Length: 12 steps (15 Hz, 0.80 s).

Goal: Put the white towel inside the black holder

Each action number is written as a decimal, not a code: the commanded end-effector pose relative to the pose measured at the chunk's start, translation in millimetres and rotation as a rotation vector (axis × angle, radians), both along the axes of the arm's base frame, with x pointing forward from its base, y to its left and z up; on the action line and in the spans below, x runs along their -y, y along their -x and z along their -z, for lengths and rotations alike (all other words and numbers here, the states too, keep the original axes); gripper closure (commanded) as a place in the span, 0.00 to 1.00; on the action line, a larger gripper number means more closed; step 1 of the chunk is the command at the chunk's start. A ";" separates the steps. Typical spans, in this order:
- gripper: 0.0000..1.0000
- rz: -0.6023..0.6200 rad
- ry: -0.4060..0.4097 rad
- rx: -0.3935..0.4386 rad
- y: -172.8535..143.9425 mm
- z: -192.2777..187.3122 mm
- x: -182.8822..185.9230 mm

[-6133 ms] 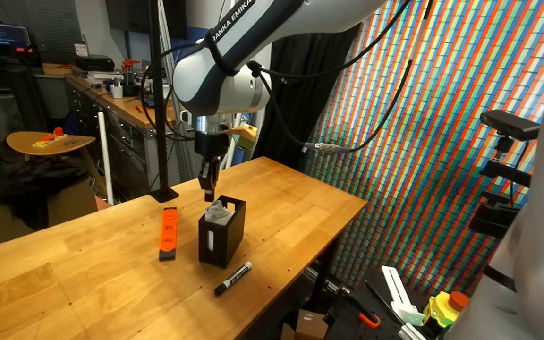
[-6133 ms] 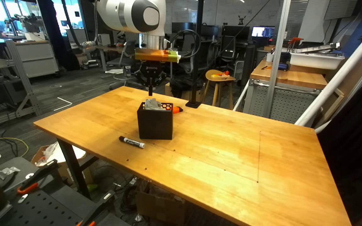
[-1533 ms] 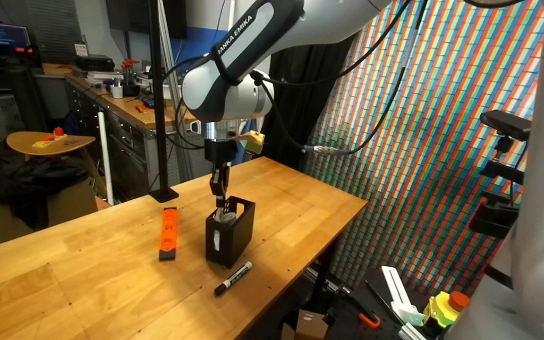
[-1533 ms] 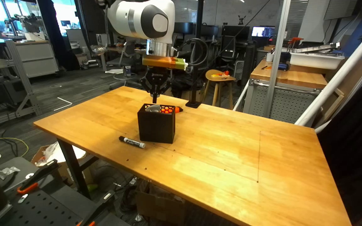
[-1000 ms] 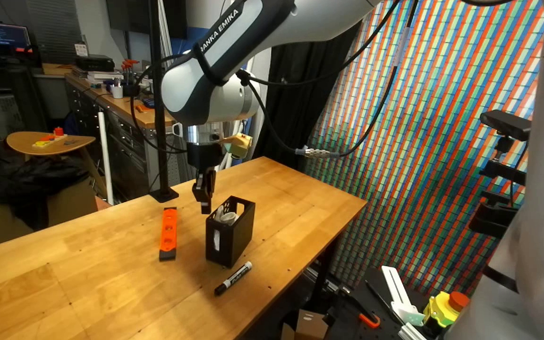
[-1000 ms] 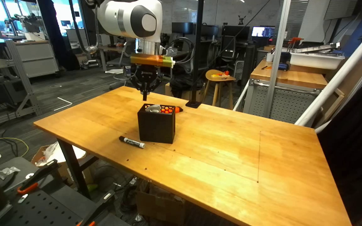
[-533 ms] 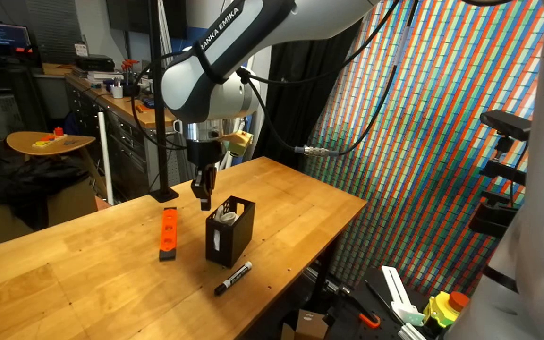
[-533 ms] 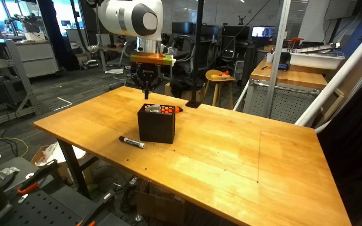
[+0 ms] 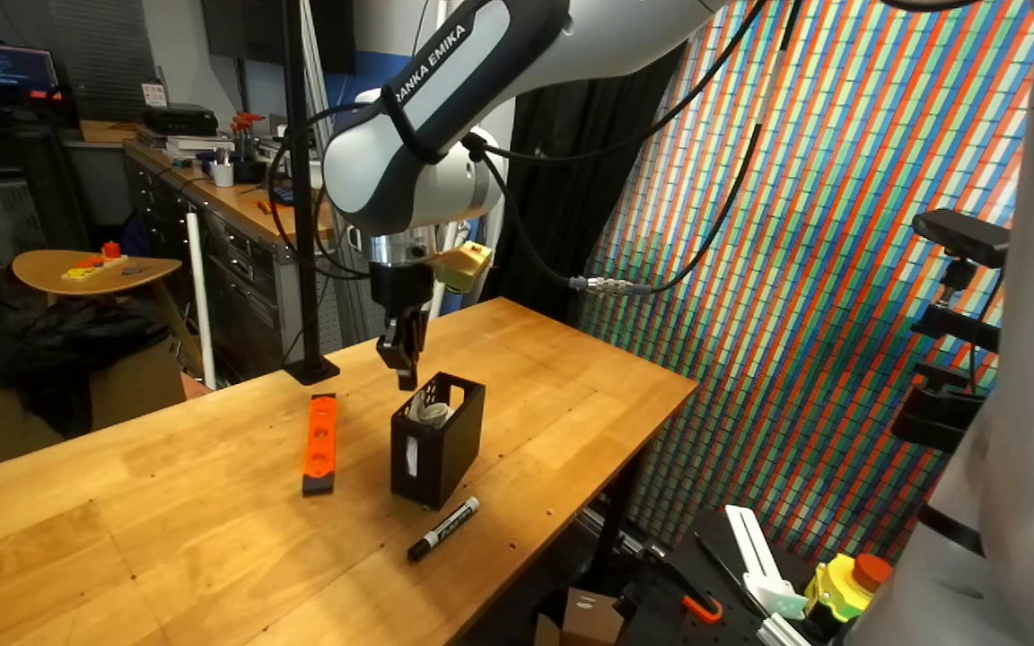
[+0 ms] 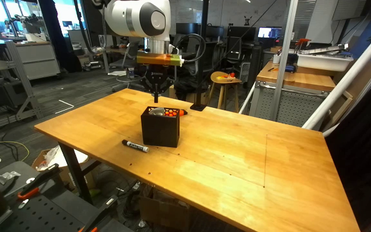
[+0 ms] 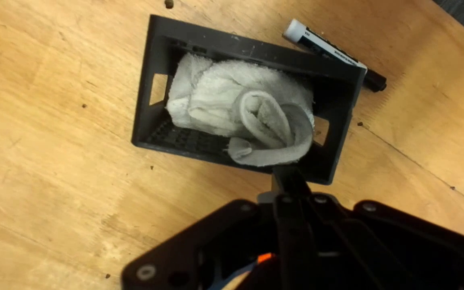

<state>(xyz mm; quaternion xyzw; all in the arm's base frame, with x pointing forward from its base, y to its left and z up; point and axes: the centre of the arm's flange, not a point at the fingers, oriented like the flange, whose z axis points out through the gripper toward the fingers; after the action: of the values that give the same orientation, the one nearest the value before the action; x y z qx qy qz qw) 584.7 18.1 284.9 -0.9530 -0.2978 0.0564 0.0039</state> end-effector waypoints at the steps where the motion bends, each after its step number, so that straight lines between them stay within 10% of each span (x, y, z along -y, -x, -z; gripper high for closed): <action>1: 1.00 0.055 0.036 0.019 2.1 -7.7 6.9; 12: 1.00 0.099 0.039 -0.008 17.6 4.6 17.7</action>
<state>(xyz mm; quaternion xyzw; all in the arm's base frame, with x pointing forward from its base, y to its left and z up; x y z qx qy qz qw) 576.7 6.4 274.9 -0.9640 -0.2567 0.0699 -0.0011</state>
